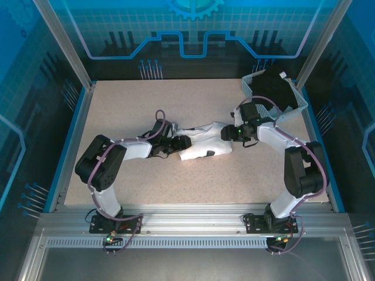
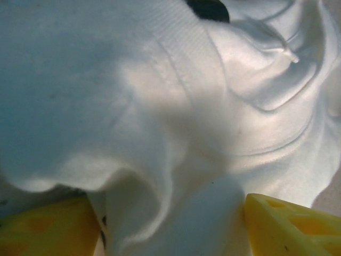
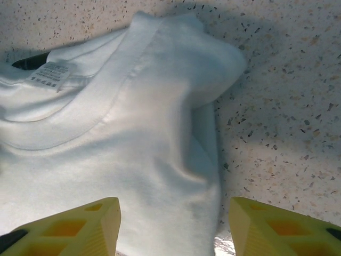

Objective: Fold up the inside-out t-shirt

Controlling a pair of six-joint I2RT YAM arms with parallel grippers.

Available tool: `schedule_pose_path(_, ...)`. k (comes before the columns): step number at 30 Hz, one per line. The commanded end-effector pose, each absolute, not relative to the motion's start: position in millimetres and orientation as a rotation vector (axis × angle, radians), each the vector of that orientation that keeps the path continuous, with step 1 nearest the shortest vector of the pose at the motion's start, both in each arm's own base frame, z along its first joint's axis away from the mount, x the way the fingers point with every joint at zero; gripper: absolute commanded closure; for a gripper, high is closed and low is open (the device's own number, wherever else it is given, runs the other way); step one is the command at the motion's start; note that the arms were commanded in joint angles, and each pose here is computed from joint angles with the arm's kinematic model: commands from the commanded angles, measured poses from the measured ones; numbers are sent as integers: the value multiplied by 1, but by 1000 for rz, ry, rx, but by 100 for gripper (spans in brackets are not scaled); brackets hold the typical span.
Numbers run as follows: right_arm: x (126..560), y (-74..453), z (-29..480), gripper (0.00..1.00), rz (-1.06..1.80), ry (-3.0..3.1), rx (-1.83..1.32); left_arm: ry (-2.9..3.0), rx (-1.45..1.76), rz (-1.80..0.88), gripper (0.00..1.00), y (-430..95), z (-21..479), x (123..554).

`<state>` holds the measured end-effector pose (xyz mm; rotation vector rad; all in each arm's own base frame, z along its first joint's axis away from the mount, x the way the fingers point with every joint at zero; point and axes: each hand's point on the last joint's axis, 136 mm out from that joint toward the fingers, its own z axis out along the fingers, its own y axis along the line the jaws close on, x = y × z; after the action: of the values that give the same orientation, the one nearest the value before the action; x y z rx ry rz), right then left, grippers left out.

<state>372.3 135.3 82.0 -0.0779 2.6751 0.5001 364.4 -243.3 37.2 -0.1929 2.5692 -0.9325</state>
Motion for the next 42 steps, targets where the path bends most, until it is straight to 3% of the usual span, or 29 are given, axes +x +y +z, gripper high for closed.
schedule_pose_path(1, 370, 142, 80, 43, 522, 2676, -88, 2631, -109, -964, 34, -267, 22, 355)
schedule_pose_path(7, 369, 139, 87, 44, 506, 2655, -81, 2657, -114, -977, 60, -277, 4, 357)
schedule_pose_path(11, 369, 135, 100, 44, 488, 2622, -81, 2645, -73, -969, 95, -278, 4, 361)
schedule_pose_path(12, 369, 134, 104, 44, 485, 2610, -77, 2638, -57, -957, 100, -274, 8, 363)
schedule_pose_path(19, 361, 127, 140, 44, 470, 2492, -66, 2611, 15, -772, 100, -208, 62, 374)
schedule_pose_path(33, 343, 143, 165, 43, 636, 2336, -93, 2626, -33, 600, 100, 40, 141, 428)
schedule_pose_path(38, 338, 147, 168, 43, 687, 2307, -91, 2590, 105, 1053, 100, 115, 144, 460)
schedule_pose_path(42, 334, 151, 174, 43, 728, 2281, -92, 2568, 204, 1248, 100, 170, 133, 478)
